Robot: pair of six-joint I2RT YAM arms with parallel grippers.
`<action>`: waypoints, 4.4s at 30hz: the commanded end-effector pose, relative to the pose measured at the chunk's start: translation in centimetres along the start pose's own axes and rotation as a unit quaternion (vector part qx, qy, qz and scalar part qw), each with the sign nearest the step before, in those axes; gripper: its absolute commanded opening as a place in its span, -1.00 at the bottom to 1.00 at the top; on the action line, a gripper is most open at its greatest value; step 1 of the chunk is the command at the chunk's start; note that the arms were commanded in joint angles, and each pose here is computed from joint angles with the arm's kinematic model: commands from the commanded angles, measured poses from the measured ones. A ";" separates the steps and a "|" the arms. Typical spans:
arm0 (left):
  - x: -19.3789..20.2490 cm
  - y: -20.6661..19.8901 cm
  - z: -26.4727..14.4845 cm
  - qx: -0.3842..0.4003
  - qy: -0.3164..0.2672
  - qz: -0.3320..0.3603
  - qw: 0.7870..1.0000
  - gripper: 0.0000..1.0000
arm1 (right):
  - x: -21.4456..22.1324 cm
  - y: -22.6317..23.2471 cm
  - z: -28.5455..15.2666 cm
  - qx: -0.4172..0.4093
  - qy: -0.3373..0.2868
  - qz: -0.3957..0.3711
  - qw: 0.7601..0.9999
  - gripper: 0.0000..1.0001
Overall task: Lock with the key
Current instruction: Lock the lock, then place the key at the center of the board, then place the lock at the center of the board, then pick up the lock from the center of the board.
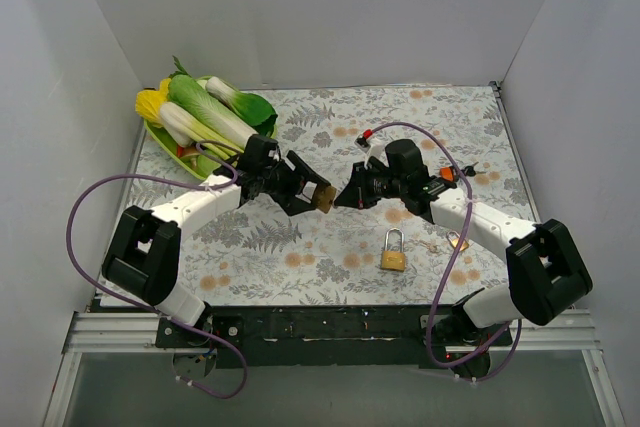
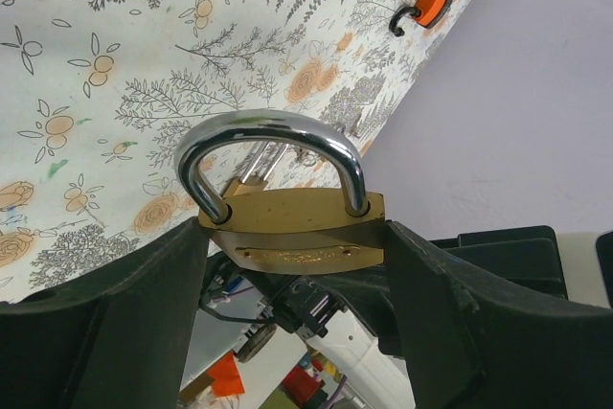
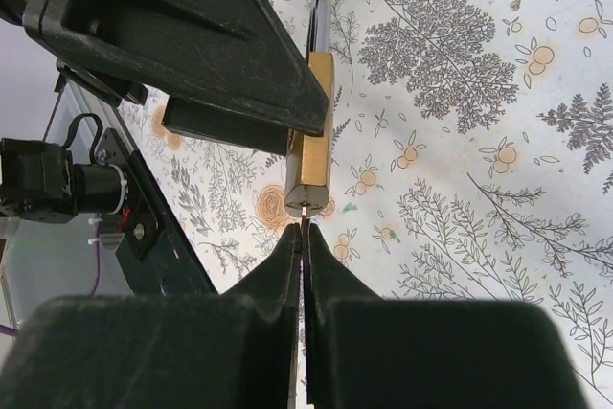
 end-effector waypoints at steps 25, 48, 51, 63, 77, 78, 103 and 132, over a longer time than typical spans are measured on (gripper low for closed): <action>-2.4 0.2 -2.4 -0.024 -0.062 0.016 0.998 -1.00 | 7.8 -3.7 -4.1 0.122 0.000 0.216 0.969 -0.97; 3.9 1.1 0.6 -0.056 0.041 0.062 0.996 -1.00 | 11.3 -7.3 -2.7 0.220 0.026 0.336 0.915 -0.51; 4.9 1.6 0.5 -0.064 0.057 0.067 0.994 -1.00 | 11.3 -7.3 -2.7 0.226 0.028 0.335 0.914 -0.46; 7.4 3.8 1.1 -0.147 0.168 0.131 0.966 -1.00 | 8.0 -4.9 -3.3 0.193 -0.011 0.263 0.945 -0.18; 7.6 5.4 3.9 -0.241 0.186 0.186 0.934 -1.00 | 1.9 -1.8 -5.5 0.174 -0.085 0.052 0.980 -0.16; 8.0 5.2 4.4 -0.240 0.189 0.191 0.933 -1.00 | 1.6 -1.7 -5.6 0.173 -0.086 0.036 0.980 -0.16; 7.7 5.0 5.6 -0.237 0.173 0.224 0.929 0.96 | -2.3 -1.3 -8.6 0.171 -0.140 -0.011 0.975 0.48; -4.8 -9.5 -13.6 0.221 0.000 0.562 0.797 0.96 | -14.4 -15.1 -20.9 0.239 0.127 -0.388 0.881 0.88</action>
Point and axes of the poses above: each gripper's point midway between its finger pads, its own z axis out along the fingers, its own y axis along the line the jaws close on, x = y × z, the point moved 6 cm from there along -z, back along the fingers, and after that the axes turned 15 degrees about z, right-handed, at the moved point
